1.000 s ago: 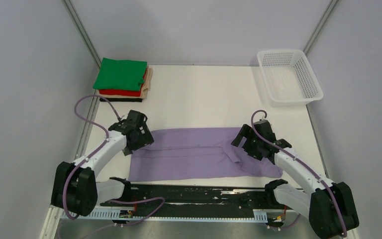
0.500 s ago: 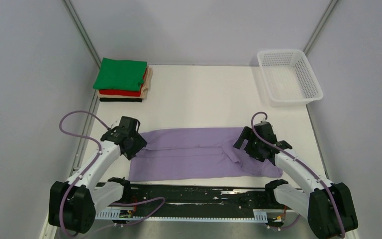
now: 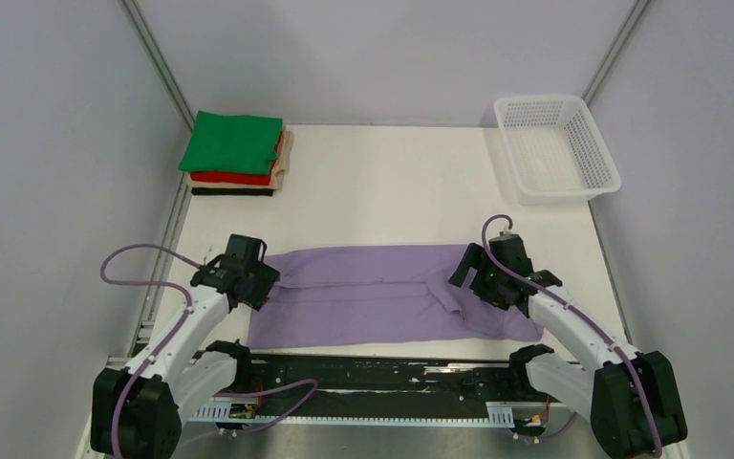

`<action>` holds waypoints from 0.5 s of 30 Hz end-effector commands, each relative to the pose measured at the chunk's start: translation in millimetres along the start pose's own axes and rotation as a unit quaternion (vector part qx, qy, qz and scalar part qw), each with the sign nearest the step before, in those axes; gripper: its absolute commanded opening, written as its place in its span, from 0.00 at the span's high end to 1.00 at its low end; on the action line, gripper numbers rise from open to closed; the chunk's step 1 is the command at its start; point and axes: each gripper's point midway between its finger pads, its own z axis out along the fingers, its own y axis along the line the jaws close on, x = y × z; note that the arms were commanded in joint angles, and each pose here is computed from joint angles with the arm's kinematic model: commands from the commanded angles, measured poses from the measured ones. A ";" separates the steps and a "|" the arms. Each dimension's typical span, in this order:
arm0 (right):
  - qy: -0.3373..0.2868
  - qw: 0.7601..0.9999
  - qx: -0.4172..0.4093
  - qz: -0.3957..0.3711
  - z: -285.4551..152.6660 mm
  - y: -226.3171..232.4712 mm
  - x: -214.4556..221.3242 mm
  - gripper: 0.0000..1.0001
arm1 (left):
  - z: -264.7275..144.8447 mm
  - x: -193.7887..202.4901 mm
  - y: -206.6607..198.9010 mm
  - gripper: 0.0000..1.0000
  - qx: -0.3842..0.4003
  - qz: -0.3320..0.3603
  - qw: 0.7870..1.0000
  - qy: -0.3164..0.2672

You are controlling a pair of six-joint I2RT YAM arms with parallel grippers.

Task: Fold and stack the t-shirts
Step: Fold the other side of the tshirt into a rectangle

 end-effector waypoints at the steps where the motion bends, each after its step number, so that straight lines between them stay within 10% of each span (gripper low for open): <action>1: -0.012 1.000 -0.003 -0.013 -0.1 1.1 -7.8 0.00 | -3.1 -9.4 -16.4 0.42 0.019 -0.053 0.998 -0.015; 15: -0.006 1.000 -0.006 -0.022 -4.3 2.0 -8.9 0.00 | 21.3 -12.0 -21.8 0.53 -0.014 -0.074 0.997 -0.024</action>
